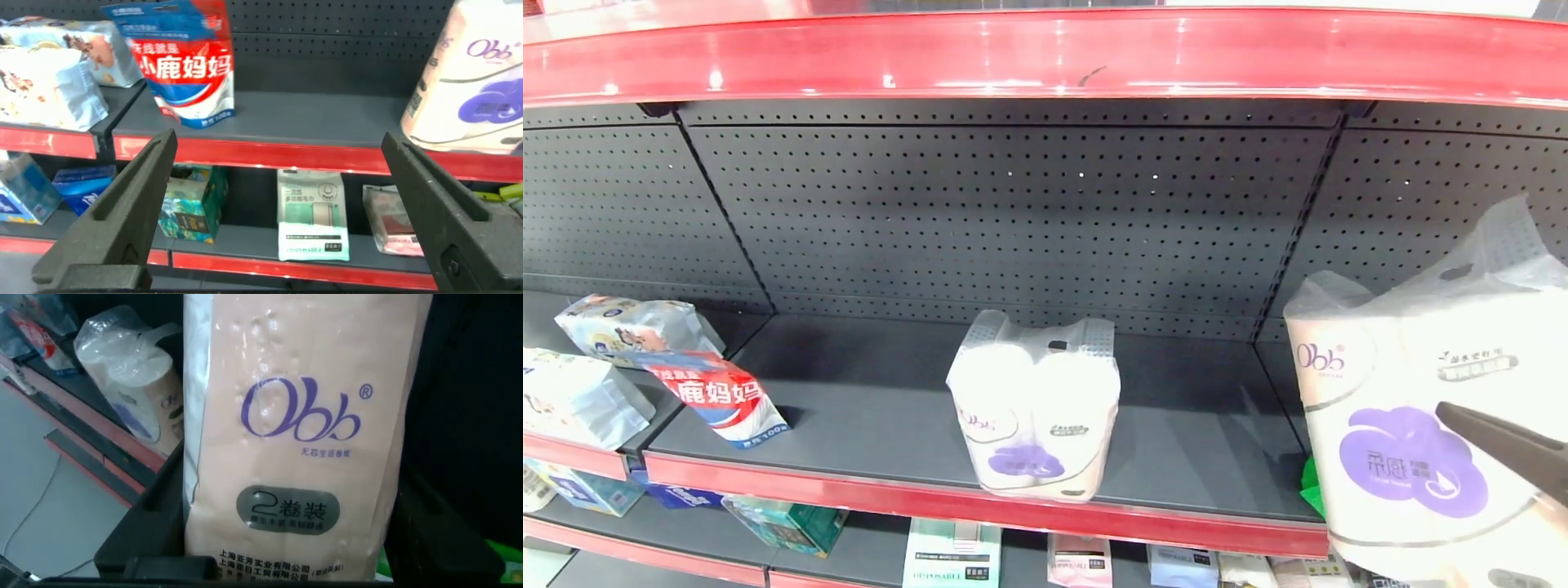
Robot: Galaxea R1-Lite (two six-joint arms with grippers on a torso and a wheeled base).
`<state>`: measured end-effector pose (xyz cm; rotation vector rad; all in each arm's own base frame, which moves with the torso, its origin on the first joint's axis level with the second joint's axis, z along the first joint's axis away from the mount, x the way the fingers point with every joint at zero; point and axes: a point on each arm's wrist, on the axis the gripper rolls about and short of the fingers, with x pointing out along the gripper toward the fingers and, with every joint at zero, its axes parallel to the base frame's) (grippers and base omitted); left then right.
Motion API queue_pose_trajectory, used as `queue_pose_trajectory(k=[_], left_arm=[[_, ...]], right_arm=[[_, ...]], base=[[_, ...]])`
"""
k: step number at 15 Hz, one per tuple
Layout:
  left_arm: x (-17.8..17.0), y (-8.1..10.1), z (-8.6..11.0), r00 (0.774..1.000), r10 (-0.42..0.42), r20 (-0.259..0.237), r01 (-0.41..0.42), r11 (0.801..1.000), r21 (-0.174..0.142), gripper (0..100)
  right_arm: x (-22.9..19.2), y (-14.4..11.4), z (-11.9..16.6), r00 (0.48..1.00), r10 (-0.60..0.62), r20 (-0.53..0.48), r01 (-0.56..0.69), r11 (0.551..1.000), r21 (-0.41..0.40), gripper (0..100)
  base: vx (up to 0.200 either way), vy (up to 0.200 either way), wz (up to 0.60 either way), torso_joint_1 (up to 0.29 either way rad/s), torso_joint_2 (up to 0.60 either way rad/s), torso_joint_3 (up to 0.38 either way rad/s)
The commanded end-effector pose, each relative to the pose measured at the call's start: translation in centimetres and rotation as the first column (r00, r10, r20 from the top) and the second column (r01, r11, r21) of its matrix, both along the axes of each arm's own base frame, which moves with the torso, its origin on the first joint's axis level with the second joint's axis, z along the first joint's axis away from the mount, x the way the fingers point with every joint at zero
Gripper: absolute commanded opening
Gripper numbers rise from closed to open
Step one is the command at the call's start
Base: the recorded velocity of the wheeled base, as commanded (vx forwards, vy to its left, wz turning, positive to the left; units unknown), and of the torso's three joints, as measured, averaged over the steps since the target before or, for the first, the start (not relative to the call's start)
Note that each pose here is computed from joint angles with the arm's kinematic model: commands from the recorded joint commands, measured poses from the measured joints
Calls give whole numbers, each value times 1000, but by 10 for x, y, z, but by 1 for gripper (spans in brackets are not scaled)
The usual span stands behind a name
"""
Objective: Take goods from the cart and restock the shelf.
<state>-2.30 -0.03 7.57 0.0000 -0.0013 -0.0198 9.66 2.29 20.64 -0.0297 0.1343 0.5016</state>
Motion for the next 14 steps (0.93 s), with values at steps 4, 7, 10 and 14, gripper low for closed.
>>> queue_pose_trajectory(k=[4,7,10,14], left_arm=[[0,0,0,1000,0,-1,0,1000,0,100],[0,0,0,1000,0,-1,0,1000,0,100],[0,0,0,1000,0,-1,0,1000,0,100],[0,0,0,1000,0,-1,0,1000,0,100]], right_arm=[[47,12,-7,995,20,-100,-14,998,55,0],[58,19,-15,986,45,-163,-33,997,76,0],[83,25,-22,979,41,-200,-19,994,107,0],[111,38,-26,972,69,-225,-45,993,109,0]], base=[[0,0,0,0,0,0],[0,0,0,0,0,0],[0,0,0,0,0,0],[0,0,0,0,0,0]])
